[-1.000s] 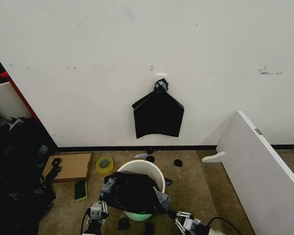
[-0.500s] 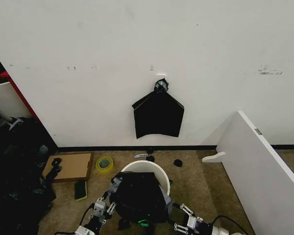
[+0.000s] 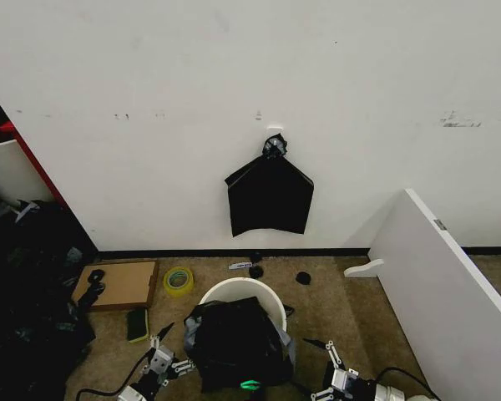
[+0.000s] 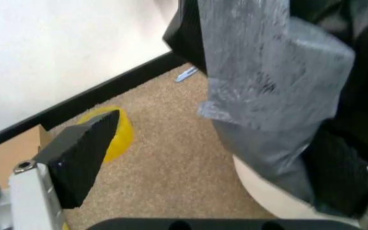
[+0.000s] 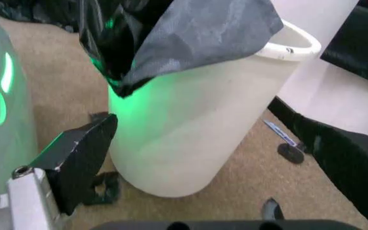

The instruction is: Place the garbage bag over the trash bin.

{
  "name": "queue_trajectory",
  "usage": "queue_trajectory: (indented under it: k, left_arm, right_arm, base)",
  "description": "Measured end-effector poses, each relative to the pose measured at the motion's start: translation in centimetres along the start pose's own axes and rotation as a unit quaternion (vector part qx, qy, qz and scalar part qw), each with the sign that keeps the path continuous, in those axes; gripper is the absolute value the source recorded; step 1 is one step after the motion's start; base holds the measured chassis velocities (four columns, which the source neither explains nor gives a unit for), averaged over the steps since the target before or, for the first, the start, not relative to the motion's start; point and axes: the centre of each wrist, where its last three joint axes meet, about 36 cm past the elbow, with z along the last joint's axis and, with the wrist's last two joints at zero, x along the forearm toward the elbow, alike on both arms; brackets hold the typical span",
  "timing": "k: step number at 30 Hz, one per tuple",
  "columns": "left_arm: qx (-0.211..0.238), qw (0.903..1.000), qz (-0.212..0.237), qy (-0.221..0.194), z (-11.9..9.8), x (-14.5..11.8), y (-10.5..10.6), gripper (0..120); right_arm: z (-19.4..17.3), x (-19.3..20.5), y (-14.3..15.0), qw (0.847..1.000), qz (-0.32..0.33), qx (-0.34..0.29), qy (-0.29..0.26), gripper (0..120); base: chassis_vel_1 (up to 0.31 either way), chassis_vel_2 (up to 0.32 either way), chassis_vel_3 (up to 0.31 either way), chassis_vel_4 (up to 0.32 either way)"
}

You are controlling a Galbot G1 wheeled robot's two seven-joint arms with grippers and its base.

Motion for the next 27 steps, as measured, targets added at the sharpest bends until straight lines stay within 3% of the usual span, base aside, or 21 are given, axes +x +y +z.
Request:
queue_trajectory:
  k: [7,11,12,16,24,25,27]
  left_arm:
    - [-0.035,0.9988,0.021,-0.028,0.9,-0.6,2.3,100]
    - [-0.082,0.9940,0.049,-0.053,1.0,-0.6,6.2,100]
    - [-0.082,0.9940,0.049,-0.053,1.0,-0.6,6.2,100]
    - [-0.119,0.9829,0.110,-0.087,0.5,-1.2,9.7,100]
    - [-0.141,0.9711,0.156,-0.112,-0.2,-2.2,12.3,100]
    - [-0.147,0.9652,0.176,-0.125,-0.5,-2.5,13.6,100]
    - [-0.151,0.9627,0.184,-0.130,-0.8,-2.6,14.1,100]
  right_arm:
    - [-0.2,0.1,-0.6,1.000,-0.004,0.007,0.002,100]
    - [-0.4,1.0,-1.9,1.000,-0.006,0.020,0.012,100]
    - [-0.4,1.0,-1.9,1.000,-0.006,0.020,0.012,100]
    - [-0.7,1.7,-3.5,0.999,0.004,0.033,0.021,100]
    - [-1.4,1.6,-4.2,0.999,0.015,0.038,0.012,100]
    - [-1.6,1.6,-4.2,0.999,0.019,0.037,0.008,100]
    - [-1.6,1.6,-4.2,0.999,0.021,0.037,0.007,100]
  base:
    - [0.000,0.000,0.000,0.000]
    - [0.000,0.000,0.000,0.000]
    - [0.000,0.000,0.000,0.000]
    - [0.000,0.000,0.000,0.000]
    - [0.000,0.000,0.000,0.000]
    - [0.000,0.000,0.000,0.000]
    - [0.000,0.000,0.000,0.000]
